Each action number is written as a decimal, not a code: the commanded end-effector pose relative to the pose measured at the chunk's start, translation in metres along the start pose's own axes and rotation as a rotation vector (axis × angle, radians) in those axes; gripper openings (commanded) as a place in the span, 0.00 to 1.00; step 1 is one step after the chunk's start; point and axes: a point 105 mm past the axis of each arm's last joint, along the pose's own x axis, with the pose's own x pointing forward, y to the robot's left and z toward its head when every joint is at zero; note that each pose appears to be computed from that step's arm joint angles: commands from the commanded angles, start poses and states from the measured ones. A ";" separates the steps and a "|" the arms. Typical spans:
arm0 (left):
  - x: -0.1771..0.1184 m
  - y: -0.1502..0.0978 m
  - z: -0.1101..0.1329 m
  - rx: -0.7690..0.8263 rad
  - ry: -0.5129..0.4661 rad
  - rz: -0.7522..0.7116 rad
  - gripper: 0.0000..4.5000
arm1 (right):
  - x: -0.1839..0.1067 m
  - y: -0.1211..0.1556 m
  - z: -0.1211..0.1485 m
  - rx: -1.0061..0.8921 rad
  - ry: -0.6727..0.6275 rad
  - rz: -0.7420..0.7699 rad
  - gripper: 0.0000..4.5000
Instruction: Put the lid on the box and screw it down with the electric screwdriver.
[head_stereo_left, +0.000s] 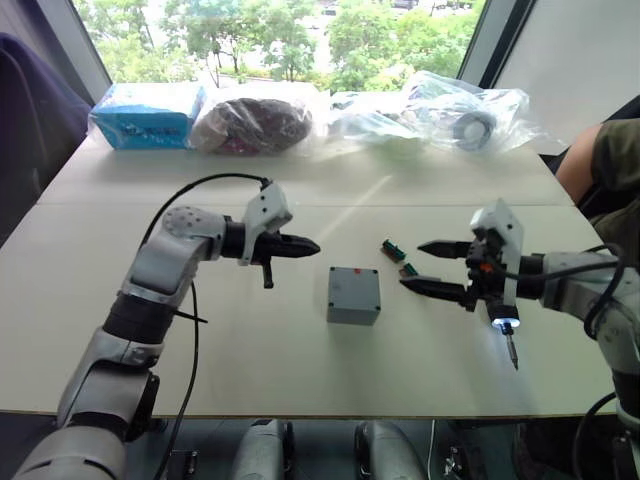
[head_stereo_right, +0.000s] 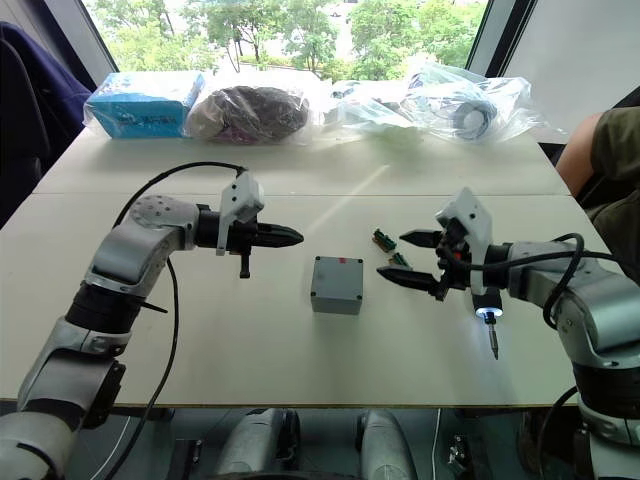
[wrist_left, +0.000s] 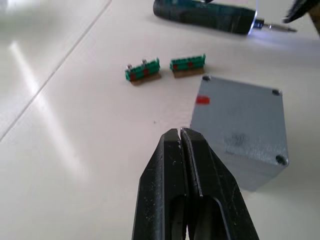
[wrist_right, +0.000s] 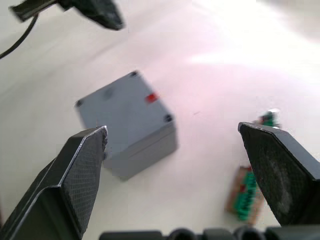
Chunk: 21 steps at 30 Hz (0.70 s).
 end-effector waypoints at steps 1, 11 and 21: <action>-0.001 -0.006 0.018 0.054 -0.028 -0.037 0.00 | 0.010 -0.026 -0.006 -0.020 -0.007 -0.089 0.98; 0.005 -0.014 0.010 0.057 -0.009 -0.033 0.00 | 0.052 -0.054 -0.027 -0.071 0.027 -0.112 0.59; 0.004 -0.016 0.006 0.039 -0.011 -0.015 0.00 | 0.061 -0.065 -0.033 -0.100 0.049 -0.118 0.34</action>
